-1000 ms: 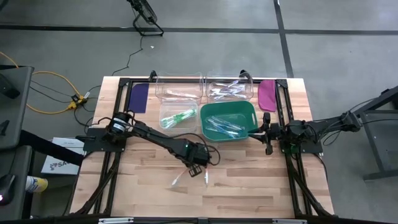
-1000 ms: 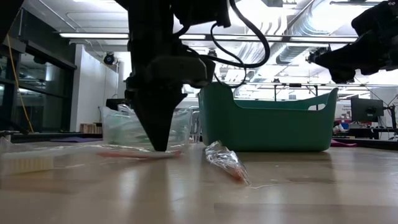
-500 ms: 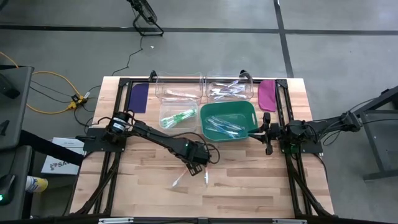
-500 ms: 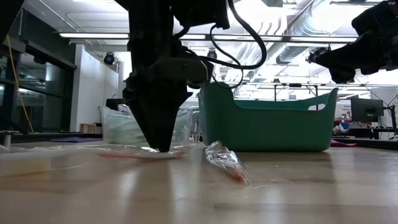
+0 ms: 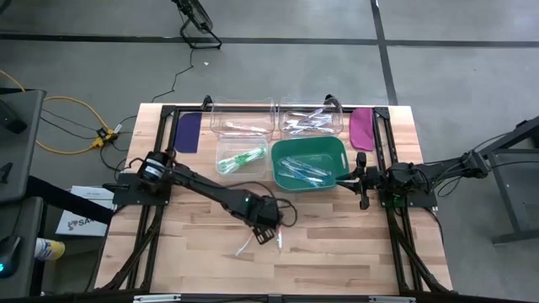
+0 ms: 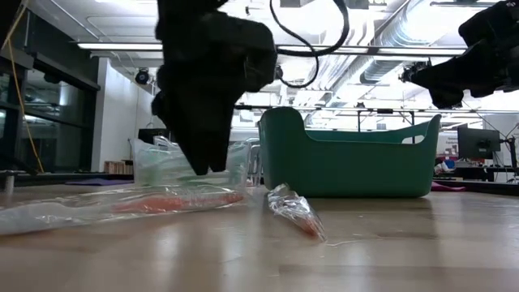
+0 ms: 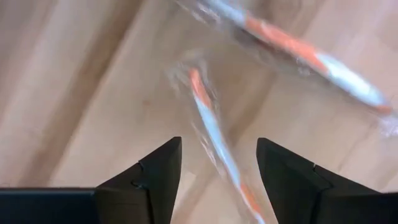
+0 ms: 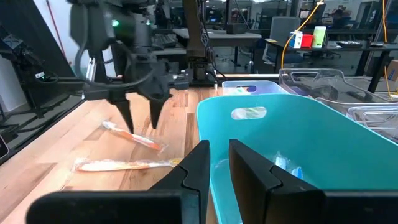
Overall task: Pick & Place Toothbrushes
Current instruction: Put the orange toothbrush into the left transparent bin
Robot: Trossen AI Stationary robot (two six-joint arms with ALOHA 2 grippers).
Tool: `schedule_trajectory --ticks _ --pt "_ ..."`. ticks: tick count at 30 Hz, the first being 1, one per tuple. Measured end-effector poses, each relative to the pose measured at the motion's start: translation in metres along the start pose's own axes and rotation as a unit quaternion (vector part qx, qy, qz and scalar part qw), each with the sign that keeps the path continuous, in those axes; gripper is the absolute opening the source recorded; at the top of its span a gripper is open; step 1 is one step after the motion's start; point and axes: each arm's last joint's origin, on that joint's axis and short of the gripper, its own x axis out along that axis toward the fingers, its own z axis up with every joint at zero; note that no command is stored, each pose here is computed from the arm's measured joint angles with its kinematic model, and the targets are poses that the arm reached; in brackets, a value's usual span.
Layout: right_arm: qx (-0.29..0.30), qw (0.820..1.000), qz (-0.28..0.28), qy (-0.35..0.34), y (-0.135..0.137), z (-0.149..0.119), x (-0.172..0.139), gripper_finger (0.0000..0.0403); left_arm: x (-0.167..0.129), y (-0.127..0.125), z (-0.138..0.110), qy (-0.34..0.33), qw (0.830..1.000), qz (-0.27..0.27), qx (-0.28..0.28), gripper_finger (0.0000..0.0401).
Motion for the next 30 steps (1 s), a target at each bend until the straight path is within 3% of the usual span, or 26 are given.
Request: schedule_trajectory --ticks 17,21,27,30 --pt "0.0 1.0 0.0 0.0 0.0 0.0 0.0 0.0052 0.025 -0.006 -0.003 0.024 1.0 -0.006 -0.013 0.0195" --pt "0.0 1.0 0.0 0.0 0.0 0.0 0.0 0.0052 0.025 -0.006 -0.003 0.024 1.0 -0.005 -0.004 0.0149" --pt "0.0 1.0 0.0 0.0 0.0 0.0 0.0 0.0052 0.025 -0.005 -0.004 0.029 0.999 -0.003 0.018 0.0034" --pt "0.0 1.0 0.0 0.0 0.0 0.0 0.0 0.0052 0.025 -0.005 -0.004 0.029 0.999 -0.001 0.038 0.0013"
